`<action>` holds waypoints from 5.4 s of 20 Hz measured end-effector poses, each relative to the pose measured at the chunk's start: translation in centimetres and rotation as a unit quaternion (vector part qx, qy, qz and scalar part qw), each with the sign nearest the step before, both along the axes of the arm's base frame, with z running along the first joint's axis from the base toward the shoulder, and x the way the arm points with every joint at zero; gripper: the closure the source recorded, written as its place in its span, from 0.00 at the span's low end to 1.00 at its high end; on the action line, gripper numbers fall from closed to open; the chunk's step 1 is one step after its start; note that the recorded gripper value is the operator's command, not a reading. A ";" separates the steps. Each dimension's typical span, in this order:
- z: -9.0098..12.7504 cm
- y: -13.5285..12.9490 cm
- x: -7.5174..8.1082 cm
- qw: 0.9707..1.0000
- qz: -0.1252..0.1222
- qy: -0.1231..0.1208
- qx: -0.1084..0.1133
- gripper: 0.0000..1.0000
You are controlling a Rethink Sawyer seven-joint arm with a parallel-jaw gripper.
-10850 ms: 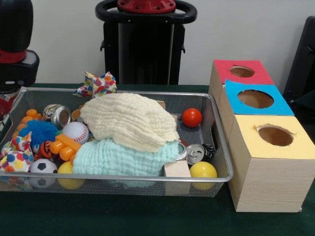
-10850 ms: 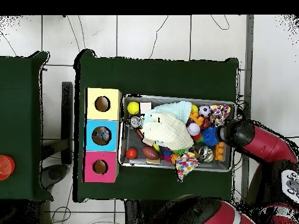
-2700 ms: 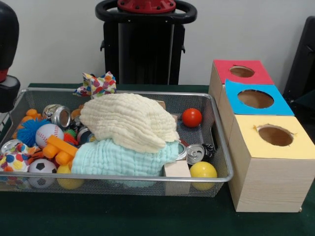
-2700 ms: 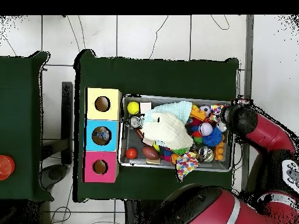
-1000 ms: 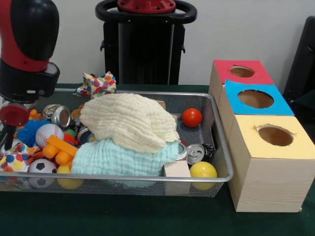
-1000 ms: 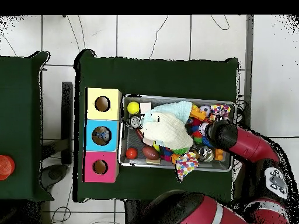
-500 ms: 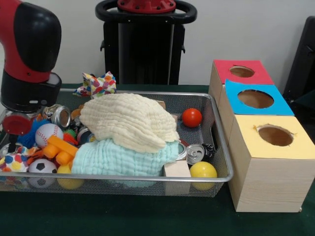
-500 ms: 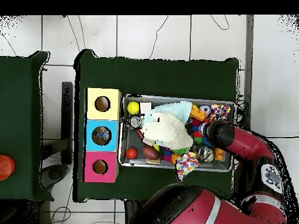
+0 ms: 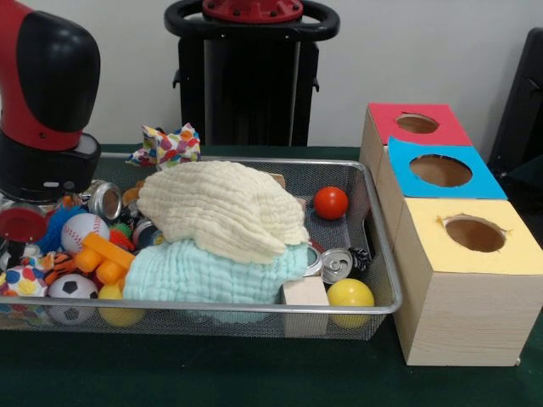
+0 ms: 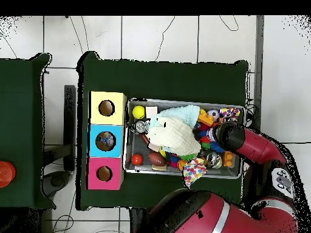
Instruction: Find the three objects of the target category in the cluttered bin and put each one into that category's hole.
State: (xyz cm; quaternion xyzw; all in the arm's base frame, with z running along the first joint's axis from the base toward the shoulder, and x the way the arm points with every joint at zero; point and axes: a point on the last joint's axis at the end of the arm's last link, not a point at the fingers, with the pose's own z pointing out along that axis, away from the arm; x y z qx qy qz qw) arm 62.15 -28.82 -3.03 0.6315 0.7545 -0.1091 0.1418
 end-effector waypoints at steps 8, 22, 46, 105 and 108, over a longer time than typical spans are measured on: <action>-0.4 -0.5 1.0 1.000 0.004 -0.006 -0.005 0.00; -0.3 -1.0 2.1 1.000 0.008 -0.019 -0.011 0.00; -3.4 -1.5 1.6 0.999 -0.008 -0.036 0.016 1.00; 8.9 22.8 -12.0 0.886 -0.196 0.221 0.358 1.00; 5.5 21.2 -12.9 0.903 -0.194 0.212 0.320 1.00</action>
